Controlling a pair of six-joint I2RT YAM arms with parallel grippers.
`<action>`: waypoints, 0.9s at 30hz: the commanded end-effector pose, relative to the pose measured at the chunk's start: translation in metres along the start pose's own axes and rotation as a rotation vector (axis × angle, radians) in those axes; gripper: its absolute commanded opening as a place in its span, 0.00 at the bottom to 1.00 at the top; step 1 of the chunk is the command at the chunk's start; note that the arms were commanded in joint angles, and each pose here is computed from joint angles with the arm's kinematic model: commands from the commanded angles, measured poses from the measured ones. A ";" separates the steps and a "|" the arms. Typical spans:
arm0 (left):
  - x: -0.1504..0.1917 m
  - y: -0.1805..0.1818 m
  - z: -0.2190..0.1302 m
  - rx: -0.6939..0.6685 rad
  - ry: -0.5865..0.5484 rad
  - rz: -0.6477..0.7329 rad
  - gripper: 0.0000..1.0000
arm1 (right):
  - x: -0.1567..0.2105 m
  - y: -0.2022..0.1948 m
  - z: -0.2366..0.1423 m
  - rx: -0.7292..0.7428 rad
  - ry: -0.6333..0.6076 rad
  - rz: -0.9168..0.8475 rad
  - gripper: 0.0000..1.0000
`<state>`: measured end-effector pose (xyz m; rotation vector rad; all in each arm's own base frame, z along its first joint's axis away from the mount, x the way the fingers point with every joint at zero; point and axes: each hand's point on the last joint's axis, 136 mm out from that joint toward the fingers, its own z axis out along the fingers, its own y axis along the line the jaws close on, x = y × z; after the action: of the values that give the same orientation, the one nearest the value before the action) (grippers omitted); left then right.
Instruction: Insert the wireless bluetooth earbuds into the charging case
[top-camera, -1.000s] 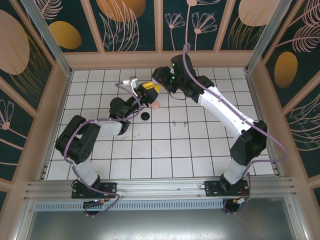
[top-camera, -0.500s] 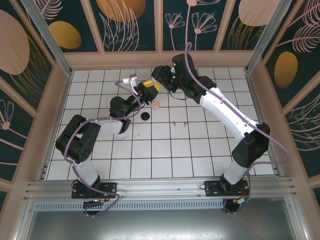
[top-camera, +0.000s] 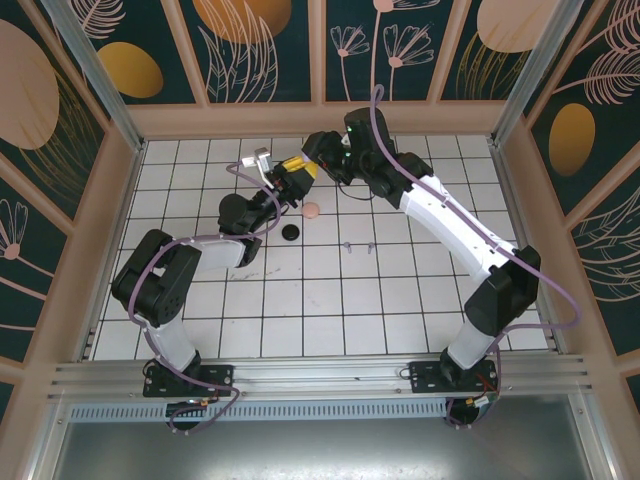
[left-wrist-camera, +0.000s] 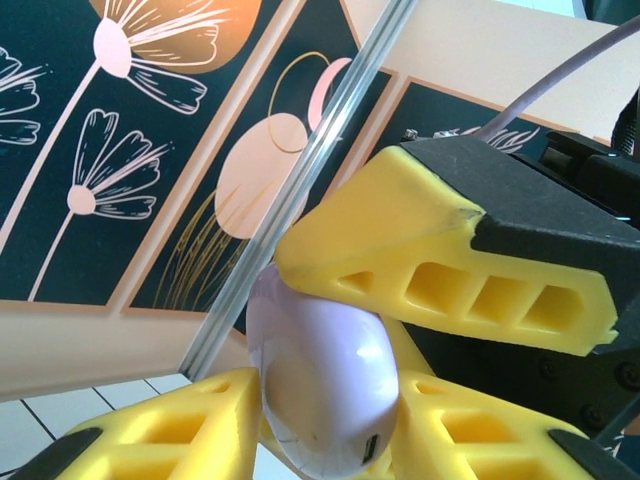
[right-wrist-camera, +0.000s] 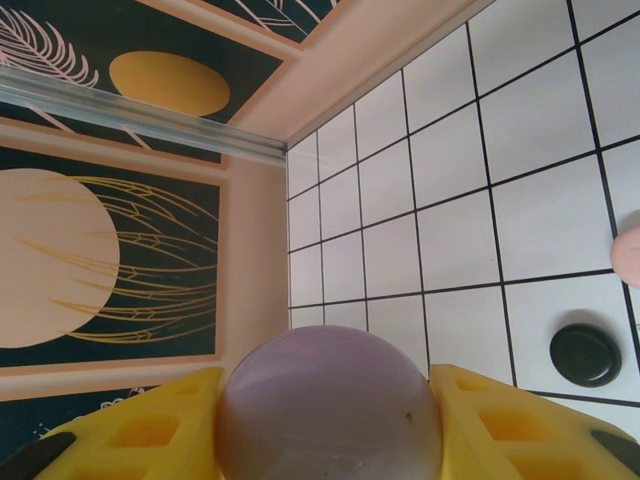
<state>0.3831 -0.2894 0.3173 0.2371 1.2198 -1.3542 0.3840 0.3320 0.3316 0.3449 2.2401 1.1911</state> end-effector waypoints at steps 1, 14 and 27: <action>-0.015 -0.008 0.004 0.041 -0.056 0.022 0.37 | 0.003 0.021 -0.015 -0.075 0.000 -0.004 0.35; -0.015 -0.008 0.007 0.056 -0.062 0.014 0.41 | 0.010 0.023 -0.011 -0.084 0.022 -0.001 0.35; -0.016 -0.009 0.004 0.054 -0.070 0.017 0.14 | 0.010 0.021 -0.010 -0.081 0.021 0.005 0.35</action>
<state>0.3842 -0.2892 0.3221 0.2370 1.1866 -1.3587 0.3817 0.3359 0.3353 0.3548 2.2256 1.2205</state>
